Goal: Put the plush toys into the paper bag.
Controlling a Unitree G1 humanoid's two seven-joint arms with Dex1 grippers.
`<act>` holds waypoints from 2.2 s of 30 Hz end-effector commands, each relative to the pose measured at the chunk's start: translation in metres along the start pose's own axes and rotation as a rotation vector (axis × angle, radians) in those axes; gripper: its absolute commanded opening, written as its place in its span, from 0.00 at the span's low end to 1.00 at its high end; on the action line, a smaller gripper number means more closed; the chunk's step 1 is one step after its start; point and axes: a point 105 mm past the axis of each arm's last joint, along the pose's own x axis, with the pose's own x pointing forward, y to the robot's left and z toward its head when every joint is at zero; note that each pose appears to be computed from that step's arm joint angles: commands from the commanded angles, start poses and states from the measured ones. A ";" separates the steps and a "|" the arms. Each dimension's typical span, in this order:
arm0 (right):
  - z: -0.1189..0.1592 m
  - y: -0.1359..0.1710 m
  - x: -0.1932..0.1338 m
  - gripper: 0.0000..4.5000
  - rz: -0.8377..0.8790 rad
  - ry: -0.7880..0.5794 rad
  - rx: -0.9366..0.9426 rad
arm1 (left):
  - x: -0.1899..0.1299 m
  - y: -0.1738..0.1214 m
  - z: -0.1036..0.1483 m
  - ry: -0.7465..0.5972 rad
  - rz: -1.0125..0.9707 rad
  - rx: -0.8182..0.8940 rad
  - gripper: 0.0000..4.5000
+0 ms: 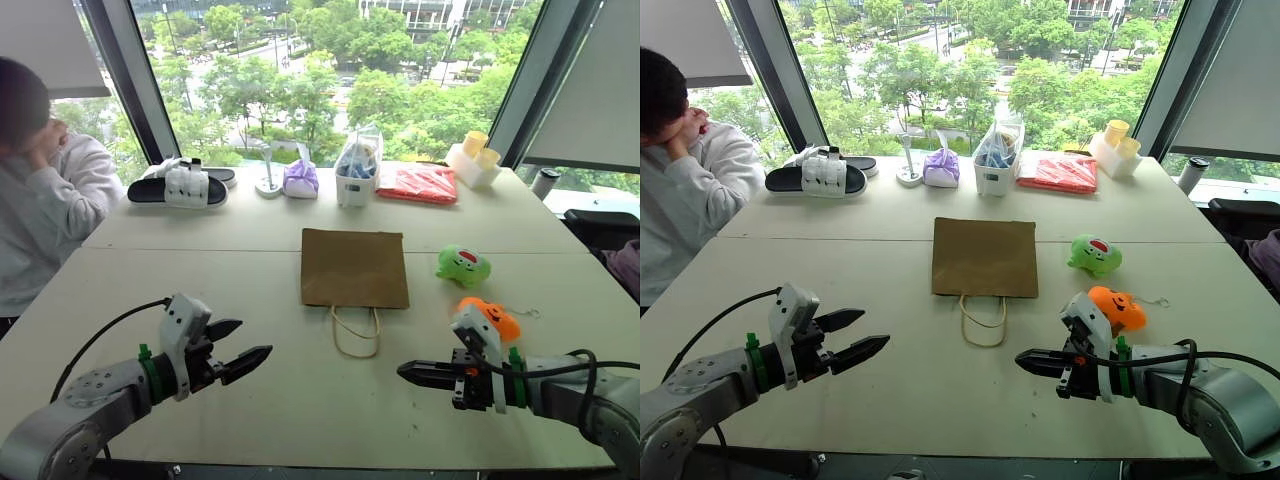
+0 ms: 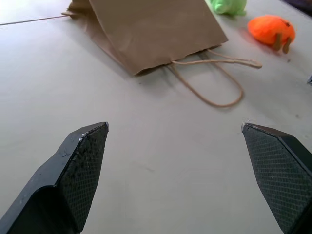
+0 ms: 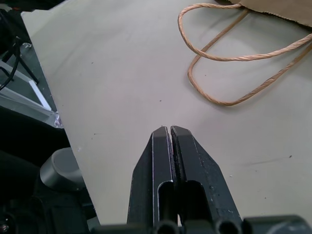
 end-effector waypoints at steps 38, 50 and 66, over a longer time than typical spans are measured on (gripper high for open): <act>0.048 0.001 0.032 0.00 -0.216 -0.307 -0.082 | 0.160 -0.045 0.123 -0.343 -0.574 0.372 0.00; 0.078 -0.055 0.062 0.00 -0.419 -0.391 -0.205 | 0.142 -0.054 0.134 -0.329 -0.625 0.226 0.00; 0.078 -0.011 0.019 0.00 -0.230 -0.434 -0.127 | 0.147 -0.051 0.116 -0.280 -0.617 0.241 0.00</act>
